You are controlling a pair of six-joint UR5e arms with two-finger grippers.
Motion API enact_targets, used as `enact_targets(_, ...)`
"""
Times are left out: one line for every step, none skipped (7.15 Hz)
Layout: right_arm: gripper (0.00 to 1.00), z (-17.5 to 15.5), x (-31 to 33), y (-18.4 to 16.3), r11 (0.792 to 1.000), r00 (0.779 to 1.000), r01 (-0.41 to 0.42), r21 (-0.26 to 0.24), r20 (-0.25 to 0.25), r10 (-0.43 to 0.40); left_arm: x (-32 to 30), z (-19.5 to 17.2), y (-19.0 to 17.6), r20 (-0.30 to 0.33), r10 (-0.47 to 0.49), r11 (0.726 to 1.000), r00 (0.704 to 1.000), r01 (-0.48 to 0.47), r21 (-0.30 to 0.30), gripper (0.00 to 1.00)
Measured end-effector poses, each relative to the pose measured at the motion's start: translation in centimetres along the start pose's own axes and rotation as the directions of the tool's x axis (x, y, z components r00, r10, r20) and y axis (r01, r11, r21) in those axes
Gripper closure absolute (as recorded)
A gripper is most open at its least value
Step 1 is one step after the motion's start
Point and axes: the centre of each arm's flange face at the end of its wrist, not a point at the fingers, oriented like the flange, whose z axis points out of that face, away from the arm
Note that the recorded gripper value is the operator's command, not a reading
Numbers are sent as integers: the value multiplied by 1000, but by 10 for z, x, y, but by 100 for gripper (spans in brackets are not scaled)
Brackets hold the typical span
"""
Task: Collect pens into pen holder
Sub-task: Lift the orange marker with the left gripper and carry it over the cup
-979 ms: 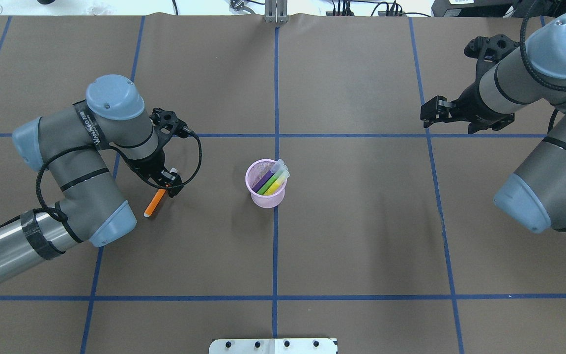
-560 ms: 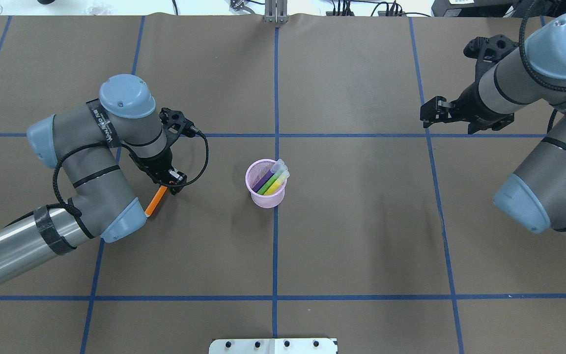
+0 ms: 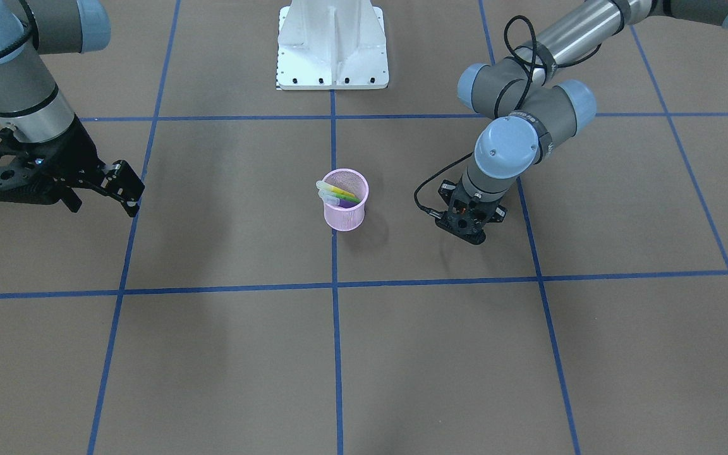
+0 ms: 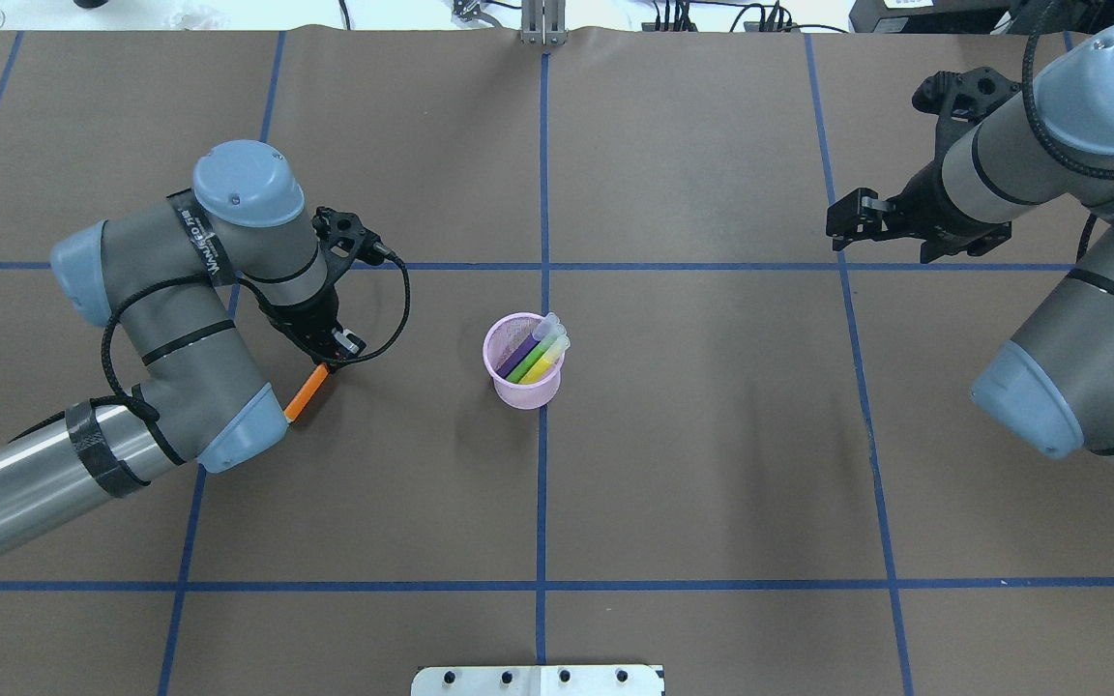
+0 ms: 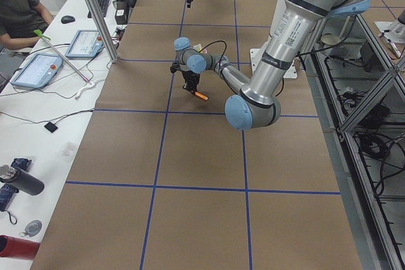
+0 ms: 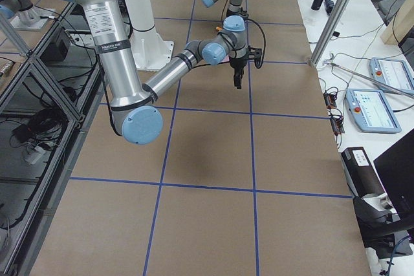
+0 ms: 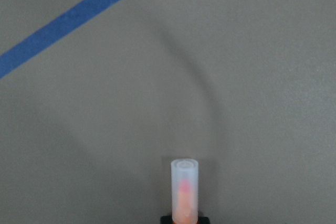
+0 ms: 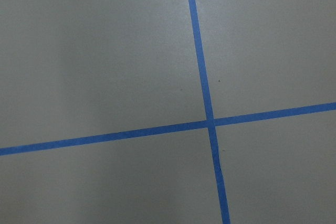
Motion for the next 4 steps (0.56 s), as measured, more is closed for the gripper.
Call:
enact_targets(2, -2, 0, 0, 1000, 1000, 0, 2, 3, 0, 13, -25, 1, -16, -11, 999, 1000, 12, 47, 100)
enact_targets(2, -5, 1, -1, 1000, 1000, -1, 4, 7, 1, 31, -60, 4, -24, -46, 991, 999, 49, 126, 100)
enact_targets(2, -7, 1, -1, 1000, 1000, -2, 6, 10, 2, 50, -94, 10, -8, -83, 970, 996, 83, 230, 100)
enact_targets(2, -8, 1, -2, 1000, 1000, -3, 8, 11, 3, 75, -118, 17, 3, -116, 937, 993, 108, 333, 100)
